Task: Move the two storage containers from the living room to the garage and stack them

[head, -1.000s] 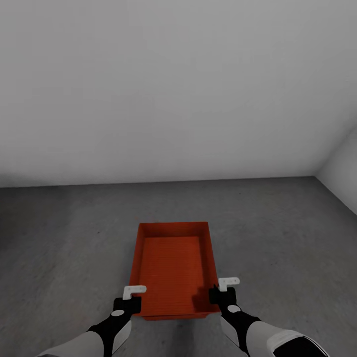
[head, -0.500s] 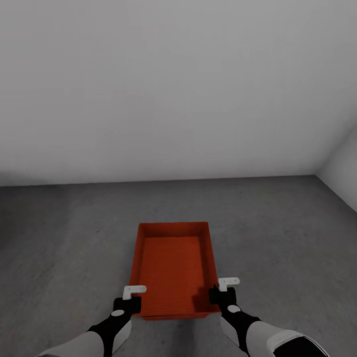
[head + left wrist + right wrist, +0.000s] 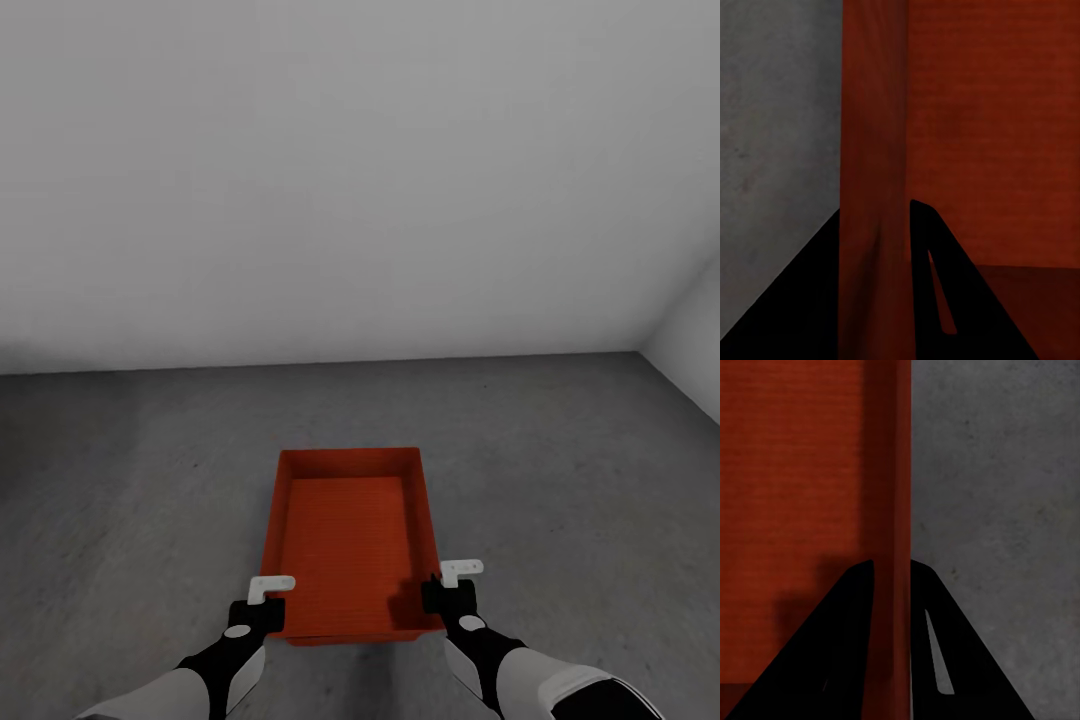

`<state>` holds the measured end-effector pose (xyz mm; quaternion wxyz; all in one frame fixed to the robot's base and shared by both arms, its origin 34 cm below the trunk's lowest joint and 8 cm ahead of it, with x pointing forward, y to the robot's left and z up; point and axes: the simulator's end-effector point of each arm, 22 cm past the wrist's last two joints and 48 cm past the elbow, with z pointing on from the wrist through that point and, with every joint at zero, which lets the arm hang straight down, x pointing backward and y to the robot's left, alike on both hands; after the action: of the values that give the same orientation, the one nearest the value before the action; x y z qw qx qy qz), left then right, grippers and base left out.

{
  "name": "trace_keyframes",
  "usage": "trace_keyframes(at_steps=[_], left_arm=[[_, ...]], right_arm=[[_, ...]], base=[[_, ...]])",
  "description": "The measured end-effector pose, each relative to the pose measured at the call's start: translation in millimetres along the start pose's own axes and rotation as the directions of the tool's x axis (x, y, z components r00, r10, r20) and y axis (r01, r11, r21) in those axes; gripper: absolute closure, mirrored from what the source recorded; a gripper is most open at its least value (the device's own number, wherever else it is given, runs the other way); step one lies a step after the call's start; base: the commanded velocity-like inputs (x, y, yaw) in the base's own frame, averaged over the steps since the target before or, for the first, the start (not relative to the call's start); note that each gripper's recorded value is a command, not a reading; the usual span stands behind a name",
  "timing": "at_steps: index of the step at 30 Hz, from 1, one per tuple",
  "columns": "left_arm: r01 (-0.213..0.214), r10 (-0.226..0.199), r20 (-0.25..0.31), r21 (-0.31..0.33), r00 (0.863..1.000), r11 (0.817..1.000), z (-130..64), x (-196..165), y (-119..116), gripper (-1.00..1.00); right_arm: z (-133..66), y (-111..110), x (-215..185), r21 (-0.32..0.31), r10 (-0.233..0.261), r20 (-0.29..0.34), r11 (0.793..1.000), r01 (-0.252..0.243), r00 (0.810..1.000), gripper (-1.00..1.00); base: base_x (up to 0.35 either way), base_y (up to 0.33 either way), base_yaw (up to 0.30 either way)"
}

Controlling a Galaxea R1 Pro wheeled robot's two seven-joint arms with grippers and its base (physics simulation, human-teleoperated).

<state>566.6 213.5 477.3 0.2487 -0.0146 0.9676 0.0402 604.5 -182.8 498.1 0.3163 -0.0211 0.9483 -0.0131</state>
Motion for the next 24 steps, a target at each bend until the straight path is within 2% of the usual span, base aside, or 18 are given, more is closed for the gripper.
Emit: trace_keyframes(at_steps=[24], left_arm=[[0.000,0.000,-0.001,0.000,1.000,1.000,0.0,0.2,0.2,1.00]], right_arm=[[0.1,0.2,-0.1,-0.001,0.000,-0.001,1.000,0.000,1.000,1.00]], base=[[0.000,0.000,0.000]])
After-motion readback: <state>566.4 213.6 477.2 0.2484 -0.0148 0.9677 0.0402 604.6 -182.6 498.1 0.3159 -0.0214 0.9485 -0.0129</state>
